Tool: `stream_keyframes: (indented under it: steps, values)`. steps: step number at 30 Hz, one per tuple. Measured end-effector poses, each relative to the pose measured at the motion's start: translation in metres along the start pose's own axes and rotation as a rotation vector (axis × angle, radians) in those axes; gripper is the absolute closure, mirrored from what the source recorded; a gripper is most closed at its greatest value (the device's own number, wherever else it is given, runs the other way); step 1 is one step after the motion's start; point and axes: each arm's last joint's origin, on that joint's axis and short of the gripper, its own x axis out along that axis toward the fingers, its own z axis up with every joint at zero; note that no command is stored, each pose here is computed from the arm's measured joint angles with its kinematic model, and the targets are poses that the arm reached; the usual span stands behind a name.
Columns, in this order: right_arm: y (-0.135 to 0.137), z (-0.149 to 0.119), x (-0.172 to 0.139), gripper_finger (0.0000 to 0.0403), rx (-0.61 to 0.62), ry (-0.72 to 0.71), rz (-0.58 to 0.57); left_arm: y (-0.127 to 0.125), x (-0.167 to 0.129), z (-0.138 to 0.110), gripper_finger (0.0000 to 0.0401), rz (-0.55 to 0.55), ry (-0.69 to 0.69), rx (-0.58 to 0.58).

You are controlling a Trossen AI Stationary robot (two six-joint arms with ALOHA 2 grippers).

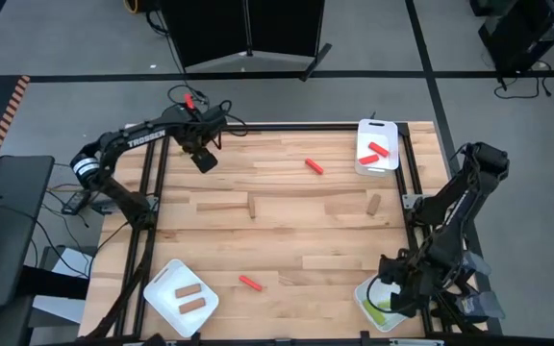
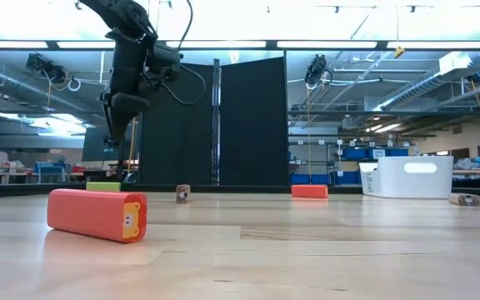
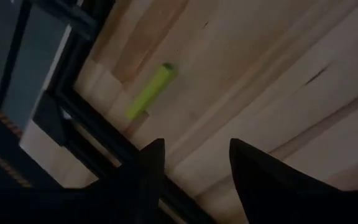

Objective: Sort blocks
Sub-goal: Put the green block into the bottom right bin

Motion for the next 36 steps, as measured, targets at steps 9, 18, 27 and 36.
stream_keyframes:
  steps: [9,18,27,36]
  values:
    - [0.009,0.005,-0.024,0.0078,0.003,-0.185,0.079,0.002,0.016,0.010,0.0187,0.051,0.043,0.250]
    - [0.014,0.008,-0.026,0.0120,0.001,-0.259,0.115,0.002,0.047,0.019,0.0185,0.007,0.185,0.500]
    - [0.016,0.009,-0.027,0.0122,0.008,-0.301,0.135,0.010,0.081,0.028,0.0185,0.010,0.285,0.521]
    - [0.016,0.015,-0.028,0.0125,0.023,-0.312,0.137,0.018,0.104,0.035,0.0185,0.042,0.320,0.515]
